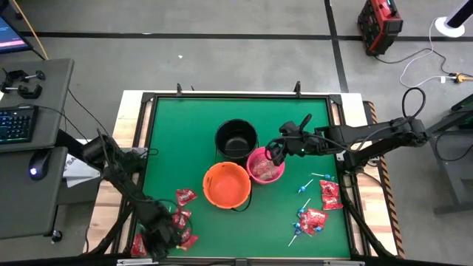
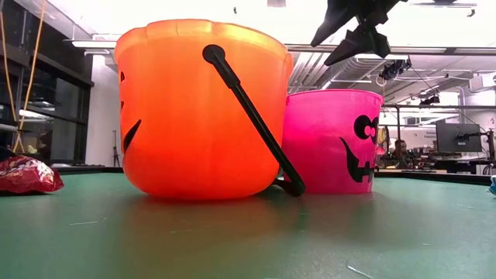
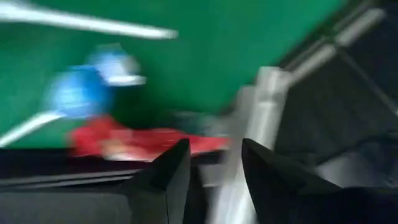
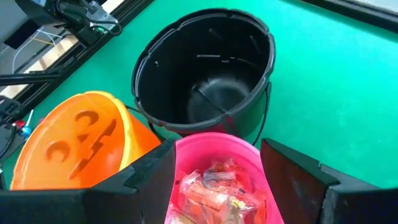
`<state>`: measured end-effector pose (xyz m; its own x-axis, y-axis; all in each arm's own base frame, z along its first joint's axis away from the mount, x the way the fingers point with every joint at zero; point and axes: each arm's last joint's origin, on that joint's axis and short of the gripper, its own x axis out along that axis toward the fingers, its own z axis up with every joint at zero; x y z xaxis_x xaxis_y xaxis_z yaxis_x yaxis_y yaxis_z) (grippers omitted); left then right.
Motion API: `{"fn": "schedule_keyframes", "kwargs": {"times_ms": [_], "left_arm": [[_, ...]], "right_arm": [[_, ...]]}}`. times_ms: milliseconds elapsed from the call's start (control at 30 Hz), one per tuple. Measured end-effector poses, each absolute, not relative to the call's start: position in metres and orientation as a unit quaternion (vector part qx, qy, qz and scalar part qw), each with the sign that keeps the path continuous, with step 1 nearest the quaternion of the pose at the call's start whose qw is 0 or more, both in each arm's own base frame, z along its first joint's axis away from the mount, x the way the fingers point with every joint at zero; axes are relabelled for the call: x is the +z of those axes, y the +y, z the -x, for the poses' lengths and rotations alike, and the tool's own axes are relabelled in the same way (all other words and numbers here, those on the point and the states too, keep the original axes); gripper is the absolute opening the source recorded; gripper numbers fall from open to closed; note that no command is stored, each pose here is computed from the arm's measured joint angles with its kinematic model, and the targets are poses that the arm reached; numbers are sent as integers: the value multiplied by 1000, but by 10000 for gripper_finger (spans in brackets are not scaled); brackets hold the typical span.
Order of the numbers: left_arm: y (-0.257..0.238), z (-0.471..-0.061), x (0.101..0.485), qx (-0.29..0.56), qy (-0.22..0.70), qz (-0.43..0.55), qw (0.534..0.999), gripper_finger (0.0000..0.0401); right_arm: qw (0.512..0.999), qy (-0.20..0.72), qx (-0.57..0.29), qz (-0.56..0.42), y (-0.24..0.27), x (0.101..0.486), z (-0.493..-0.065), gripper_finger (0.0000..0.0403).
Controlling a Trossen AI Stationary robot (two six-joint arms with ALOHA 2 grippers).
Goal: Sort candy by brand, put in halloween buckets
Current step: Put the blue gummy into the pink bucket
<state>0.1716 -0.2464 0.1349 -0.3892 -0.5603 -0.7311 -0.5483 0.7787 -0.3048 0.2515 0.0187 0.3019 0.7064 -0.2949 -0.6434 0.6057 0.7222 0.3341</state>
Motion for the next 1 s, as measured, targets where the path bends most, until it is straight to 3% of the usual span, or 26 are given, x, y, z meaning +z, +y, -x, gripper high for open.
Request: {"fn": "schedule_keyframes", "kwargs": {"times_ms": [200, 467, 833, 1000], "left_arm": [[-231, -162, 131, 27, 850, 260, 457, 147], [-208, -152, 135, 83, 877, 185, 436, 147], [-235, -178, 161, 6, 832, 281, 479, 147], [-242, -177, 160, 37, 812, 305, 495, 147]], "right_arm": [[882, 282, -261, -271, 18, 302, -251, 227], [881, 281, -263, -274, 18, 302, -251, 227], [881, 281, -263, -276, 18, 302, -252, 227], [881, 278, -268, -273, 18, 302, -251, 227]]}}
